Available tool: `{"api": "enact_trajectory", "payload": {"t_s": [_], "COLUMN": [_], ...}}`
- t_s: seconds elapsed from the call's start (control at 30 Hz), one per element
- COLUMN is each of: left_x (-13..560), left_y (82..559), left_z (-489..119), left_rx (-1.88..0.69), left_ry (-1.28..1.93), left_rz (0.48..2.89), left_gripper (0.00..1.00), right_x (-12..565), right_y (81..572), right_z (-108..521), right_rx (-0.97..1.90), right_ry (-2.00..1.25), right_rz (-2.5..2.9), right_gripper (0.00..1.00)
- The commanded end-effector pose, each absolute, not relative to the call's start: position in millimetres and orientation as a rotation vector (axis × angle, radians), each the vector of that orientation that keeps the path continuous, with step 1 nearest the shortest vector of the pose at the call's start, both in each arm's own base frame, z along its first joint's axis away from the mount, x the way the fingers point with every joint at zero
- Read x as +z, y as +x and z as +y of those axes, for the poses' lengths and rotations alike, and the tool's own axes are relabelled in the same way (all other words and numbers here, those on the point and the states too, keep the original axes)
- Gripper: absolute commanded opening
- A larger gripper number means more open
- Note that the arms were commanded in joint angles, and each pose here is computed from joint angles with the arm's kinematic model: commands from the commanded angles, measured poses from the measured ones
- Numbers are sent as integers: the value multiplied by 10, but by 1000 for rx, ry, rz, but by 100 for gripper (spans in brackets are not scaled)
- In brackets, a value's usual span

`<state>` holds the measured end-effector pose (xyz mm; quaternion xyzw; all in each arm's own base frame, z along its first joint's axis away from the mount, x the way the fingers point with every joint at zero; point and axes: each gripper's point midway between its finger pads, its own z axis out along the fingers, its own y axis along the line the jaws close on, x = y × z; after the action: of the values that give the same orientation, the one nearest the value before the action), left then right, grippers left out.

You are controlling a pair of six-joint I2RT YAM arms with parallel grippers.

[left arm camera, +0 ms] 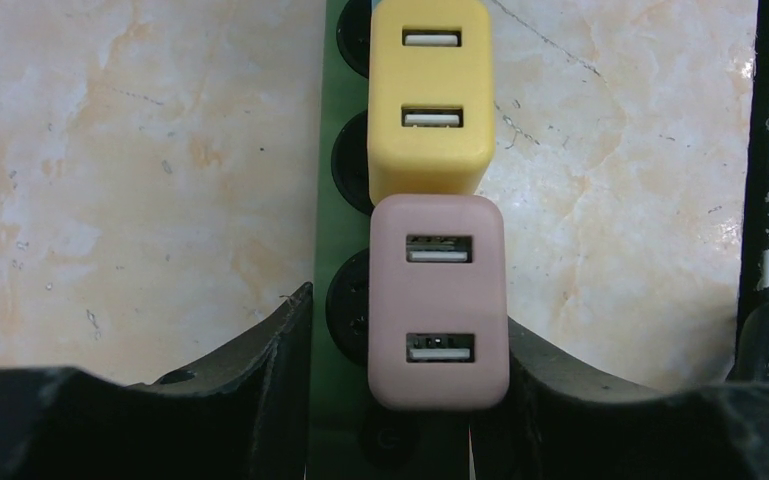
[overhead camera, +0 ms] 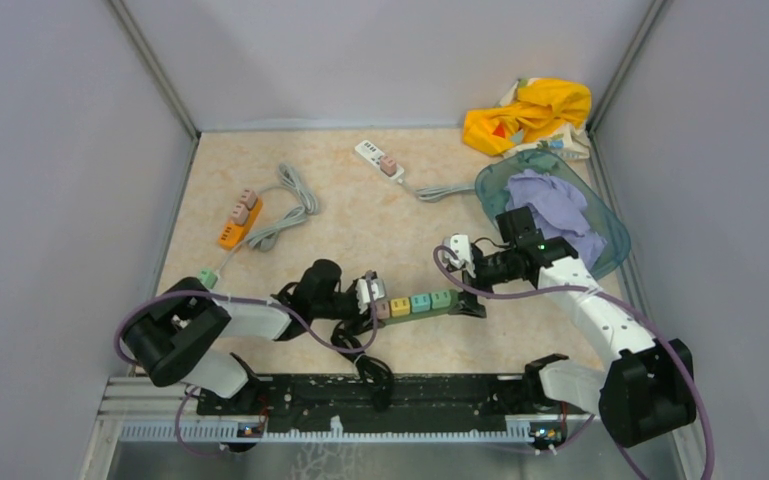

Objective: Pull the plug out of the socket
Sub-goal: Remove the plug from the socket.

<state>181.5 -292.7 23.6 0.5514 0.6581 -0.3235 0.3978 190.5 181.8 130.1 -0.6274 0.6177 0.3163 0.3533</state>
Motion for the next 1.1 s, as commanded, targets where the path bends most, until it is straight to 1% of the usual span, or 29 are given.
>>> {"api": "enact_trajectory", "payload": {"t_s": [0.0,0.13,0.33,0.47,0.63,0.9,1.07], "left_x": [312,268,291,271,299,277,271], "left_y": [1725,1720,1705,1685,1687,1687,1681], "left_z": [-2935,-2910,-2932,-2927,-2915,-2916,-2919], "left_rx": [-868,-871,-889,-896,-886,-885,-884], "left_ry": [1362,1332,1338,1344,1334,1342,1346], "left_rz": [1662,1703,1696,1700,1680,1683,1683], "left_gripper": [1,1,1,1,1,1,1], "right_x": [1544,1648,1518,1489,1367,1254,1037], "right_y": [1975,2114,2157,2227,2164,2188,2118], "right_z": [1919,1971,1942,1917,1933,1896,1981], "right_rx": [850,859,788,729,757,692,688], "right_ry": [-1680,-1658,-1724,-1750,-1766,-1783,-1856], "right_rz": [1454,1471,1410,1405,1427,1450,1469], "right_gripper": [98,99,98,94,86,84,82]}}
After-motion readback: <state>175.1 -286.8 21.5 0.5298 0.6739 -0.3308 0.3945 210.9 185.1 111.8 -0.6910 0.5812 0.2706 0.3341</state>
